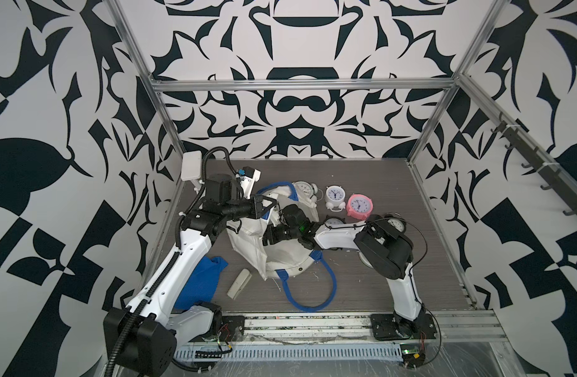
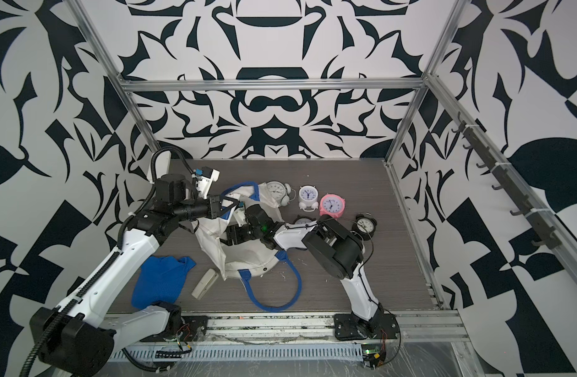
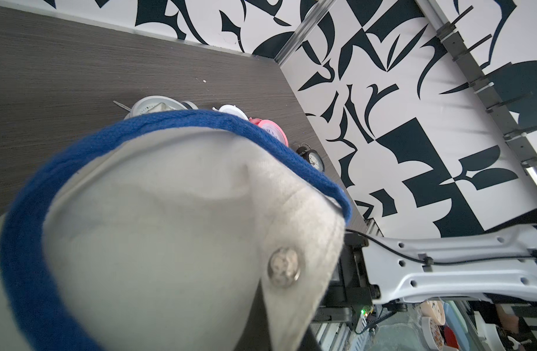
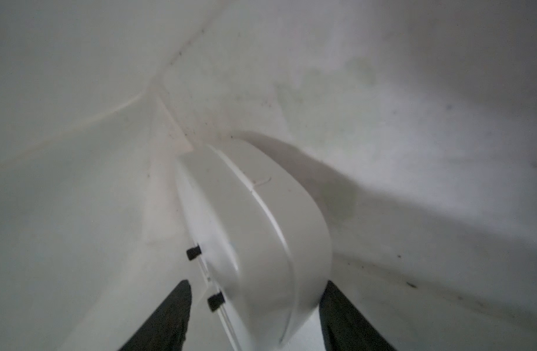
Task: Take the alarm clock out of the canvas bag
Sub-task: Pick up the alarm from the canvas bag.
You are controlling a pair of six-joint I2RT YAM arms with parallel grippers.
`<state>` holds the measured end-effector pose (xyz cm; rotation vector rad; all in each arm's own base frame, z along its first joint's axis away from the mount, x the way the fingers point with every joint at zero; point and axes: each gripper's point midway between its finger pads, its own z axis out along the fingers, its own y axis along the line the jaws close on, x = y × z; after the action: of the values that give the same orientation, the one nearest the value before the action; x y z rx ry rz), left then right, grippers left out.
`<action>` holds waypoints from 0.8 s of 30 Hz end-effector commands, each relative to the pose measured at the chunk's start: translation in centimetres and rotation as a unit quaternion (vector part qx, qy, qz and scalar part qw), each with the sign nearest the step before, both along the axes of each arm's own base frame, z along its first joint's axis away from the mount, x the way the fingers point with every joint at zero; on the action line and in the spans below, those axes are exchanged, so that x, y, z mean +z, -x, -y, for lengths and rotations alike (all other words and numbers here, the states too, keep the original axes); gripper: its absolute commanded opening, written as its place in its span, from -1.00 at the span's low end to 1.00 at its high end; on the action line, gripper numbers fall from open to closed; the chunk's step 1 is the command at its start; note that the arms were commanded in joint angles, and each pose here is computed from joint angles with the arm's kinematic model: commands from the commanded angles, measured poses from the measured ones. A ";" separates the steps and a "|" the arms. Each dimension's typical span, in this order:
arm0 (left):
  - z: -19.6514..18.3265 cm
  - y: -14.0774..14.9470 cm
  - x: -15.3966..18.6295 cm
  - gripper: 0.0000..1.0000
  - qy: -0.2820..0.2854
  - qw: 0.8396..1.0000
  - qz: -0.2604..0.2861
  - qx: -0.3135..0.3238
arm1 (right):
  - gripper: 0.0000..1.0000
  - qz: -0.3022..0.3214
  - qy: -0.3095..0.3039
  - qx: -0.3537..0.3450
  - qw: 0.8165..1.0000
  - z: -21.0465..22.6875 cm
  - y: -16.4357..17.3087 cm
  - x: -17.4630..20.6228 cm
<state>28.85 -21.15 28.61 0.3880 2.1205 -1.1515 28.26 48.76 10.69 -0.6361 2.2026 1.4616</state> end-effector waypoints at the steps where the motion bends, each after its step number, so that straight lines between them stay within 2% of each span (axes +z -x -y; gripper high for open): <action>1: 0.6 0.7 2.3 -1.00 0.025 0.999 0.036 -0.025 | 0.44 0.039 -0.054 0.009 0.998 -1.6 -0.8 4.0; 8: 0.5 1.1 2.1 -1.00 0.026 0.999 0.035 -0.024 | 0.43 0.028 -0.123 0.034 0.991 -2.4 0.0 5.9; 13: 0.5 1.1 2.1 -1.00 0.026 0.999 0.035 -0.024 | 0.35 0.035 -0.139 0.048 0.988 -2.3 1.1 7.3; 19: 0.5 0.9 2.3 -1.00 0.027 0.999 0.036 -0.023 | 0.21 0.048 -0.113 0.067 0.990 -2.8 3.2 6.8; 24: 0.6 0.8 2.5 -1.00 0.034 0.998 0.036 -0.025 | 0.20 0.040 -0.098 0.068 0.992 -3.3 3.0 5.7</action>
<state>28.46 -21.13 28.89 0.3826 2.1099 -1.1675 26.27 51.03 12.89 -0.6935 2.0774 1.6184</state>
